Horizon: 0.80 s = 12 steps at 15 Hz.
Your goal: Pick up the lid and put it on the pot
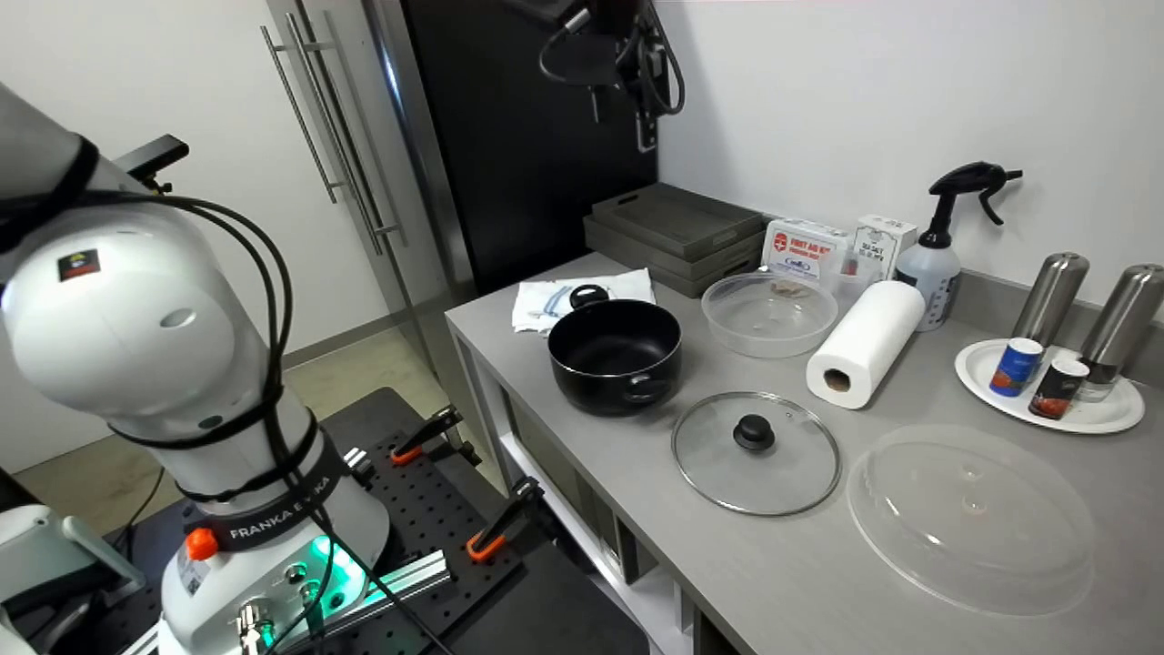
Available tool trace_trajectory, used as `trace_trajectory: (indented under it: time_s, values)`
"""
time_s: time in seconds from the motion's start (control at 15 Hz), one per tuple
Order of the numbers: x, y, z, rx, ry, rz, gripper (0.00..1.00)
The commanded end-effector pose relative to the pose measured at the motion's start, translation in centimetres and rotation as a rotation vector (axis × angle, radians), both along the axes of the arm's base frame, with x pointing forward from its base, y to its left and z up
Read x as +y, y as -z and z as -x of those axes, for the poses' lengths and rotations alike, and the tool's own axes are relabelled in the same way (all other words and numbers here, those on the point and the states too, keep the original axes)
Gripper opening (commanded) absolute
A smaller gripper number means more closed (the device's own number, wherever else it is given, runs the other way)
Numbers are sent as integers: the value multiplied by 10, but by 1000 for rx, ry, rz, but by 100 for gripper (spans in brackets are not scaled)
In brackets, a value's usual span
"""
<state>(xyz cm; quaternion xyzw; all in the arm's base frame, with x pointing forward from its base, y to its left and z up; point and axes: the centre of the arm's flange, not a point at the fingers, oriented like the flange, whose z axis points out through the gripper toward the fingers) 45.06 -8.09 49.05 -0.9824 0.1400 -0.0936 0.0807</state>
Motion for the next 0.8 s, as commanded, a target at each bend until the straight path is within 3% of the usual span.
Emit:
trace_trajectory:
  time_s: [0.0, 0.47, 0.73]
  values:
    - [-19, 7, -30, -5, 130, 9, 100]
    - [-63, 30, -62, -35, 340, 12, 100]
    - [-84, 50, -76, -5, 438, 8, 100]
